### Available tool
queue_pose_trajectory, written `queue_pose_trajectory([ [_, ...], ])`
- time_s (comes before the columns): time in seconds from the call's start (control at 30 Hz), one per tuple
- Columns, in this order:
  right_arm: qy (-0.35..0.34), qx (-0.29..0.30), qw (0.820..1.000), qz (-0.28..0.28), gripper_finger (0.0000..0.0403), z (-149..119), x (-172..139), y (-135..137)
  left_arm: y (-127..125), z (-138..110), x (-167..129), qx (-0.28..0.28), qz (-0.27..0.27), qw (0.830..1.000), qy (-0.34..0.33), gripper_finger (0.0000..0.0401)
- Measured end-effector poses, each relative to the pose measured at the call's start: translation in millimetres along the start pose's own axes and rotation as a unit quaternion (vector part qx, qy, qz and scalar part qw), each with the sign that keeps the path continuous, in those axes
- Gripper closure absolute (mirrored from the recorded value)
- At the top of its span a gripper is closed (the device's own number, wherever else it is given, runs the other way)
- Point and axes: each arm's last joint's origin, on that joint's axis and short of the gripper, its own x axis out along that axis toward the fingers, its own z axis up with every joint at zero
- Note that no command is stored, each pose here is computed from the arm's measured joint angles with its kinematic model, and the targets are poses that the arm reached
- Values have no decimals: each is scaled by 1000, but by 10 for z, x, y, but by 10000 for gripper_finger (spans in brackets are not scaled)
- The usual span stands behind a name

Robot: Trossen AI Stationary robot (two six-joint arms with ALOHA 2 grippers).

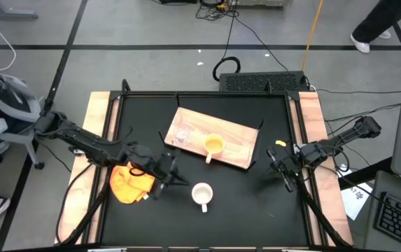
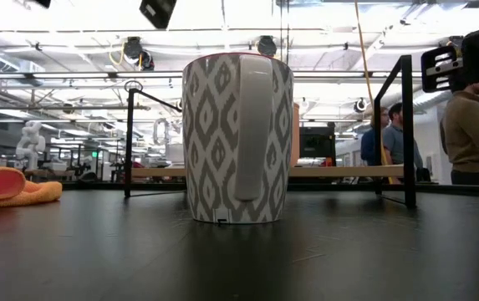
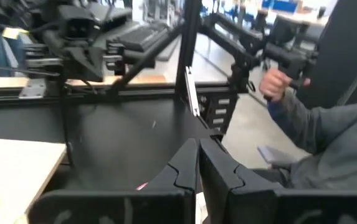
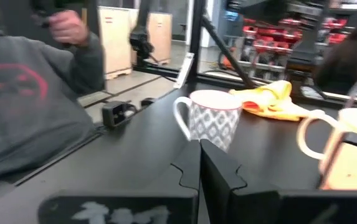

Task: Stack small to large cups/mugs on shelf
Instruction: Put the gray patterned mug on the shelf

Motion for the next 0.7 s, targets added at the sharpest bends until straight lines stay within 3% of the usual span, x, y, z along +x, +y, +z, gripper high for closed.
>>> queue_pose_trajectory([
  [0.37,11,5,1000,-19,403,-20,3,-11,-11,296,383,21,-7,999,27,385],
  [0.7,11,5,1000,-19,403,-20,3,-10,-12,316,509,20,-28,998,44,385],
])
